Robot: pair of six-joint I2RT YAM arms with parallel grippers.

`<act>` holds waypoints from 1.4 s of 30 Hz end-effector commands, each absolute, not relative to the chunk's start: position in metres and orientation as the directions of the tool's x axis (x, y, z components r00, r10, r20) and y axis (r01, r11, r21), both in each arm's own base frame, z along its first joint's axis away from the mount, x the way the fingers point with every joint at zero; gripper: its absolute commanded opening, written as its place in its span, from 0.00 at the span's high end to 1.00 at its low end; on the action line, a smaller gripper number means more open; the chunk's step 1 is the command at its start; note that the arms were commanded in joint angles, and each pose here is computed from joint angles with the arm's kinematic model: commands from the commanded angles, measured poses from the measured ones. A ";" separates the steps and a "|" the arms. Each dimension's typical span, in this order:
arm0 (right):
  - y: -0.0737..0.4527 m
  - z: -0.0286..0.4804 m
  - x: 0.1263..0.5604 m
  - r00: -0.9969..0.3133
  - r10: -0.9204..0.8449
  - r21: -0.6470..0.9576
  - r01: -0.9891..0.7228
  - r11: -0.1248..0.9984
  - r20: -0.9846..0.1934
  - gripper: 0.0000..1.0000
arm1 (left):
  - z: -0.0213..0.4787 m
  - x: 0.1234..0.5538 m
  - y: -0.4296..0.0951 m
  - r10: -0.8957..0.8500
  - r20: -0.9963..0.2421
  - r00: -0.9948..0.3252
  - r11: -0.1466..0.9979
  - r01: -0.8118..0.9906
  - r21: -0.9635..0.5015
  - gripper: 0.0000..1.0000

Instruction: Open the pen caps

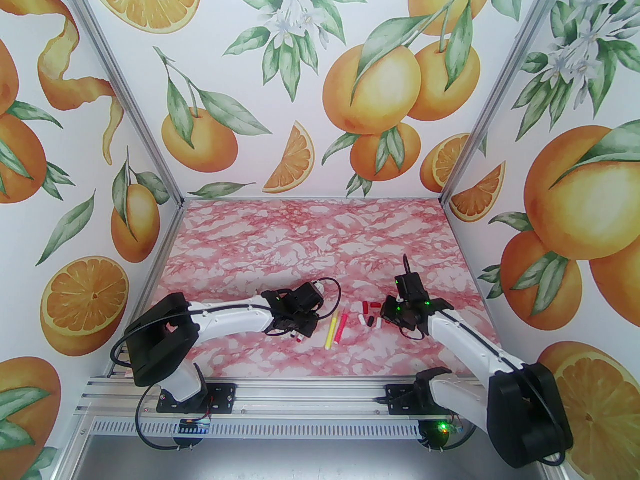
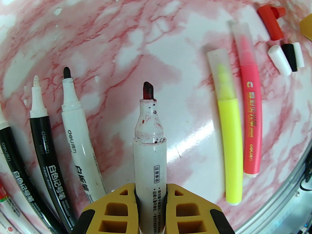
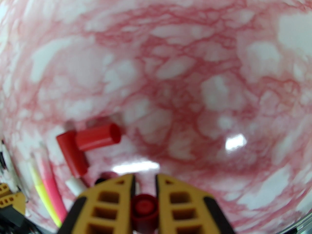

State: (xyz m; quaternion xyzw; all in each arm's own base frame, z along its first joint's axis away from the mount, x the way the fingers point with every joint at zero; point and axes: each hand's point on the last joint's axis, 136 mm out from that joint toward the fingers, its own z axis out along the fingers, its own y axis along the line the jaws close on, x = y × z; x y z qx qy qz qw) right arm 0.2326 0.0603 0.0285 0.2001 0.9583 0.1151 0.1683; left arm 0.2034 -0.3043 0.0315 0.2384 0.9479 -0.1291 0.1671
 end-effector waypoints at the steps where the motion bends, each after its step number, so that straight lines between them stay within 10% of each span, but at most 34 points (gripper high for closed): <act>1: 0.055 0.025 0.237 -0.859 0.413 0.266 0.340 0.902 -0.303 0.79 | 0.031 0.209 -0.305 0.406 -0.369 -0.836 0.868 0.480 -0.131 1.00; 23: 0.056 0.066 0.250 -0.828 0.395 0.305 0.287 0.908 -0.398 0.46 | 0.014 0.213 -0.299 0.433 -0.329 -0.839 0.876 0.478 -0.067 0.86; 42: 0.071 0.120 0.247 -0.787 0.389 0.425 0.180 0.887 -0.479 0.41 | 0.030 0.215 -0.299 0.425 -0.363 -0.829 0.877 0.476 -0.061 0.67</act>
